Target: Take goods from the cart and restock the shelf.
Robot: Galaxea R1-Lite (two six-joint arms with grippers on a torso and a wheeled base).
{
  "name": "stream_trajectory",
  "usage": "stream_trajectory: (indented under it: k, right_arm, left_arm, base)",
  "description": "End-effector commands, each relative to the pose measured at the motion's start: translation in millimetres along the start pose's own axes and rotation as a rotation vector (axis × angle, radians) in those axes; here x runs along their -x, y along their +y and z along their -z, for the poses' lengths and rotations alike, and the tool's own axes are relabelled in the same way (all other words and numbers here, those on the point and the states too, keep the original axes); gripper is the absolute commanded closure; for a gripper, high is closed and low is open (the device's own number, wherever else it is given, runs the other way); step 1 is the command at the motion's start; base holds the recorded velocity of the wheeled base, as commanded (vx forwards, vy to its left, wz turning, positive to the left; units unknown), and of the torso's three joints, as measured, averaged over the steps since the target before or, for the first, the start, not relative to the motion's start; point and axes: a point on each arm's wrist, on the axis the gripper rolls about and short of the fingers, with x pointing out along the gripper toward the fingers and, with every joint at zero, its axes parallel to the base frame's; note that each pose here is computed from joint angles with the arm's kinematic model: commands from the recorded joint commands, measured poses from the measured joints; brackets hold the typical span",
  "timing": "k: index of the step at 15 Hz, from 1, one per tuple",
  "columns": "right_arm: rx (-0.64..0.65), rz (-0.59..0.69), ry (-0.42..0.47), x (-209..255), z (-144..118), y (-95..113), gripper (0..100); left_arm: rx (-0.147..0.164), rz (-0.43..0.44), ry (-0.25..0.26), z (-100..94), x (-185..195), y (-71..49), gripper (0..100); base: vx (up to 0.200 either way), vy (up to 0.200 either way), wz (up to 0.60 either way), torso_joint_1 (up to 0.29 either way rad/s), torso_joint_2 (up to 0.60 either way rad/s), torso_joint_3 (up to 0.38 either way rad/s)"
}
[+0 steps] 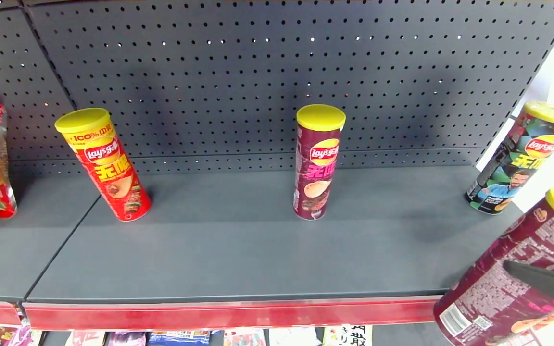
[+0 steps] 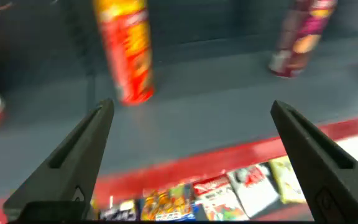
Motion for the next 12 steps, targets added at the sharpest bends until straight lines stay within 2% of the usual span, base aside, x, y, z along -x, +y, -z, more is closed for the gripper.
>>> stream_trajectory:
  k: [1,3,5,6,8,10,12]
  right_arm:
    - [0.009,-0.001,-0.024,-2.8,-13.8,-2.0,100]
    - [0.012,-0.012,-0.032,-4.9,-19.5,-1.7,100]
    - [0.006,-0.012,-0.028,-3.8,-16.7,-1.1,100]
    - [0.007,-0.012,-0.03,-3.2,-16.4,-0.9,100]
    - [0.005,-0.008,-0.031,-3.0,-16.8,-1.2,100]
    - [0.006,-0.005,-0.031,-3.6,-17.5,-1.5,100]
    - [0.007,-0.003,-0.033,-3.1,-18.0,-1.4,100]
  left_arm:
    - [-0.065,0.322,0.231,-56.1,-101.2,14.3,0]
    - [-0.096,0.466,0.31,-50.0,-135.6,7.2,0]
    - [-0.093,0.585,0.361,-49.6,-177.7,-8.4,0]
    - [-0.094,0.619,0.369,-48.7,-194.0,-15.3,0]
    - [-0.102,0.719,0.367,-44.7,-235.8,-39.9,0]
    - [-0.107,0.758,0.364,-39.7,-266.7,-56.2,0]
    - [-0.114,0.773,0.334,-40.5,-285.5,-65.2,0]
  base:
    - [0.0,0.0,0.0,0.0,0.0,0.0]
    - [0.0,0.0,0.0,0.0,0.0,0.0]
    - [0.0,0.0,0.0,0.0,0.0,0.0]
    - [0.0,0.0,0.0,0.0,0.0,0.0]
    - [0.0,0.0,0.0,0.0,0.0,0.0]
    - [0.0,0.0,0.0,0.0,0.0,0.0]
    - [0.0,0.0,0.0,0.0,0.0,0.0]
